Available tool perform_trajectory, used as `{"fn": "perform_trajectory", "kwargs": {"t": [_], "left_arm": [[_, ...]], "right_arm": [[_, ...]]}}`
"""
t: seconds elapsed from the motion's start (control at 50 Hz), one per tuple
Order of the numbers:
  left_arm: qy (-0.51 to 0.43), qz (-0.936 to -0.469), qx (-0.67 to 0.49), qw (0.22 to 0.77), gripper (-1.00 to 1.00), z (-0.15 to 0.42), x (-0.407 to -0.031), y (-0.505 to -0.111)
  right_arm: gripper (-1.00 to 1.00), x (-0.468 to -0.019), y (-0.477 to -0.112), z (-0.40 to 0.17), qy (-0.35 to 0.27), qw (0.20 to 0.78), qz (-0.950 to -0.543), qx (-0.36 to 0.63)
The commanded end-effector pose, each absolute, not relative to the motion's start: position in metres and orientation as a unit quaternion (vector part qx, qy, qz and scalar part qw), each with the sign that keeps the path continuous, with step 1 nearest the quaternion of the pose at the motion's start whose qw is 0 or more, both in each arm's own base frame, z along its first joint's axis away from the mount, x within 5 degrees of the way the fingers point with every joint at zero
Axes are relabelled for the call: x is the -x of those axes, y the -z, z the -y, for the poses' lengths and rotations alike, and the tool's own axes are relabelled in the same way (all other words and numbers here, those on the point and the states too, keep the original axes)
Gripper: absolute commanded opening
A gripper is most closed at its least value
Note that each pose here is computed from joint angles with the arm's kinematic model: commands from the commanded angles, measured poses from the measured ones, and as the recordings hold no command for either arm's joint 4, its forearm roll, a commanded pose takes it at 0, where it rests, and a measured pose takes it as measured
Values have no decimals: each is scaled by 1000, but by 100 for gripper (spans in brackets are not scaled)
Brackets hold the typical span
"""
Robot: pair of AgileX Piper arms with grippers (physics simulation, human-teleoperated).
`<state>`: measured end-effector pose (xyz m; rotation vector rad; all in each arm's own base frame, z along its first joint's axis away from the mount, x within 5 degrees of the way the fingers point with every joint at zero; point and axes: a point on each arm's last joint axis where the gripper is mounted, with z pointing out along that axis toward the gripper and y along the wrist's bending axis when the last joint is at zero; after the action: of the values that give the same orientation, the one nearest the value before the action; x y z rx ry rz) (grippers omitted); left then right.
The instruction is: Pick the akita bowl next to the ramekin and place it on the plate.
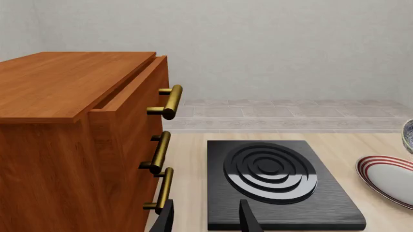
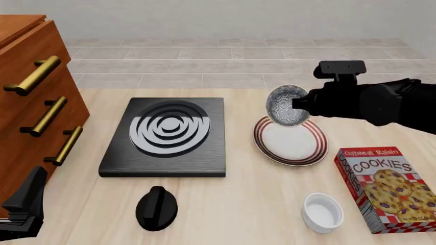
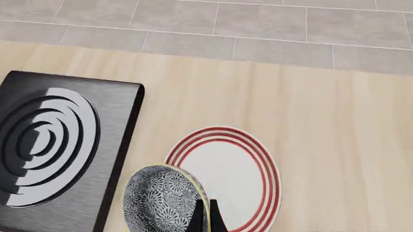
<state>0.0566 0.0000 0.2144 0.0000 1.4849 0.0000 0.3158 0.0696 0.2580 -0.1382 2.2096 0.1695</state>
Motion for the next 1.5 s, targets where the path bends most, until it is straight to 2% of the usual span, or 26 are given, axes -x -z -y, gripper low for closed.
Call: {"fn": "perform_trajectory", "kwargs": {"t": [0.02,1.02,1.5], "left_arm": [[0,-676,0,737,100,0,-57,-214],[0,-676,0,737,100,0,-57,-214],[0,-676,0,737,100,0,-57,-214]], "right_arm": [[-100,-325,-248,-60,-68,441,-895,27],[-100,-331,-192,-61,-69,407,-910,14],[-100,-350,-171,-51,-53,396,-917,11]]}}
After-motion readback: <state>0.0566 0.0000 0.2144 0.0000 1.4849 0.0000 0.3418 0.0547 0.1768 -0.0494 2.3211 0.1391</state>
